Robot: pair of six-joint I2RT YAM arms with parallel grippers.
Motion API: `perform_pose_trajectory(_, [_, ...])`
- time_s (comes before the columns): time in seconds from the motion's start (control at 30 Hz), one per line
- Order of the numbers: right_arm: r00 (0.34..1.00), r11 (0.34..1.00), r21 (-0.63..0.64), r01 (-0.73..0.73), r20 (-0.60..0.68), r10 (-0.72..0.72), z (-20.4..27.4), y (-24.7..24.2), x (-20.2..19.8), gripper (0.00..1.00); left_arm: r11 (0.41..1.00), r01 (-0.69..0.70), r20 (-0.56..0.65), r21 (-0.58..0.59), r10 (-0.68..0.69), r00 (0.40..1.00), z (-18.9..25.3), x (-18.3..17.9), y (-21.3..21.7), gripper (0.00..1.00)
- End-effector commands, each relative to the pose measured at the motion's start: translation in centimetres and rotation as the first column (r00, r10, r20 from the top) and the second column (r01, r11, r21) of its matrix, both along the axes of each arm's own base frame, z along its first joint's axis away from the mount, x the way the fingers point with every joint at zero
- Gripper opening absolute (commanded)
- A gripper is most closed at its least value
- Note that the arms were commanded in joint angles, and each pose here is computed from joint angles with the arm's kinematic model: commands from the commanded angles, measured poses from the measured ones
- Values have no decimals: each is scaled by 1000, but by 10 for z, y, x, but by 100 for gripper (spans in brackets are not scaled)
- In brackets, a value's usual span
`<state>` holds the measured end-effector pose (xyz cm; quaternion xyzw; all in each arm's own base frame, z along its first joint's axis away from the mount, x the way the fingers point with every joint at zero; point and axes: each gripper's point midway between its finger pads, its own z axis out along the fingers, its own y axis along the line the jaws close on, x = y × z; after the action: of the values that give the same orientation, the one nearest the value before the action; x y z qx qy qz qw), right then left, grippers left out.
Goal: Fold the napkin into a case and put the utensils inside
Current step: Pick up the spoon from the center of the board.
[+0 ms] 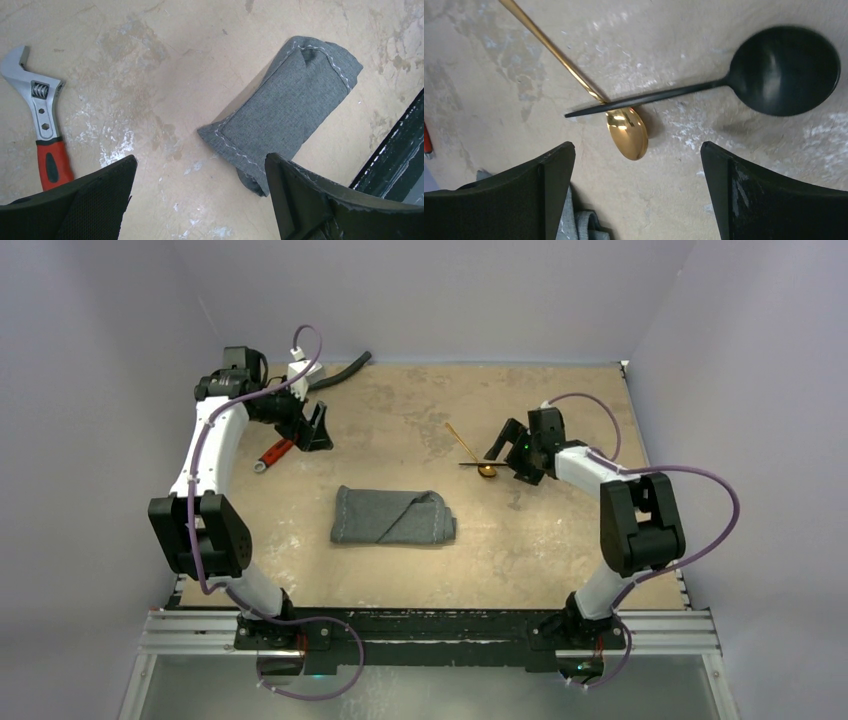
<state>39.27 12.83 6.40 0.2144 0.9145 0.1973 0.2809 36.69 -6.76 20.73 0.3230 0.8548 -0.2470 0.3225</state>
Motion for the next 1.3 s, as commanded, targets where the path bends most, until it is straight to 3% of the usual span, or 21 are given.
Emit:
perform_pose_trajectory(0.0, [993,988,114,109,-54,-104,-6,7,-2,99,1000,17,81,15,-18,997,14,4,-1,98])
perform_pose_trajectory(0.17, [975,975,109,196,-127,-182,-31,0,1,98,1000,13,88,24,-15,996,17,8,1,99])
perform_pose_trajectory(0.47, [928,937,64,344,-173,-329,-62,-27,25,79,999,42,84,29,-44,996,19,7,-2,91])
perform_pose_trajectory(0.77, [912,930,47,364,-222,-345,-88,-33,19,35,997,67,66,42,-69,995,9,2,-15,94])
perform_pose_trajectory(0.93, [919,926,88,367,-191,-346,-78,-29,24,0,994,93,65,57,-97,993,5,-5,-29,96])
perform_pose_trajectory(1.27, [942,910,271,314,28,-334,2,-15,61,0,992,118,49,-31,-117,992,0,-16,-89,99])
